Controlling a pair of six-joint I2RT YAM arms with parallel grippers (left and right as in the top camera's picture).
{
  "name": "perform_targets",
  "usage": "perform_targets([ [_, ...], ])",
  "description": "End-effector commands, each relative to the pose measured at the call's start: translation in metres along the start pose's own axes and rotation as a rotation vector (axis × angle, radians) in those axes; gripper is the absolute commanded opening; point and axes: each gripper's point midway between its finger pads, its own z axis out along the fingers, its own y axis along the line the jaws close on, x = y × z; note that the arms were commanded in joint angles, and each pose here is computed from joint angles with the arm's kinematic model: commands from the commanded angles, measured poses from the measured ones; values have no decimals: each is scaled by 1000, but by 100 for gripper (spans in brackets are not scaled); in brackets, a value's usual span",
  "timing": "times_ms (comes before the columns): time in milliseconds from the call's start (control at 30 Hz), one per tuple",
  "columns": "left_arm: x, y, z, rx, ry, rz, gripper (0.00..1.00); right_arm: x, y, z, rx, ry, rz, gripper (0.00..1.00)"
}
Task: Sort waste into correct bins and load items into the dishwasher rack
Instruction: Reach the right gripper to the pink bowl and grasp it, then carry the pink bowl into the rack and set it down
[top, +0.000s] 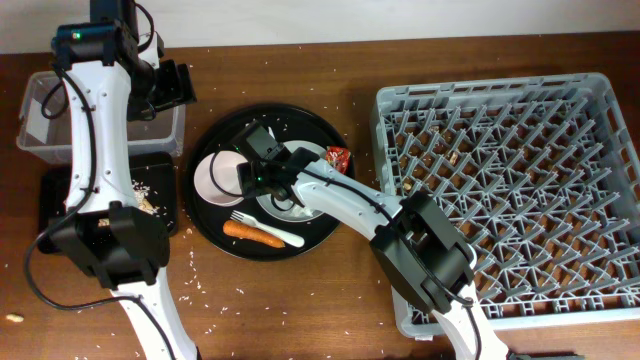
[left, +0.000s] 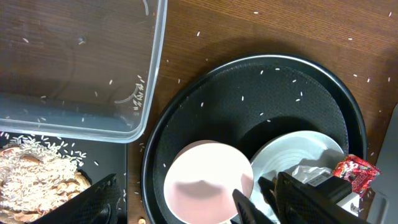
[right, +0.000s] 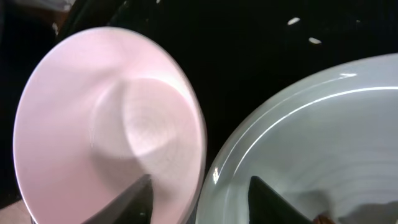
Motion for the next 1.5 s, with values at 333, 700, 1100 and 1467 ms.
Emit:
perform_targets([
  [333,-3,-1,-5,1,-18,-7,79,6,-4,15,15,18,-8,6],
  [700,-3,0,-5,-2,-19,-7,79,-50,8,-30,3,-45,-81,4],
  [1100,-4,4,-5,-28,-23,-7,99,-101,-162,-251,820,-90,23,4],
  [1467,-5,4,-5,-26,-29,-7,99,-85,-332,-378,1431,19,150,4],
])
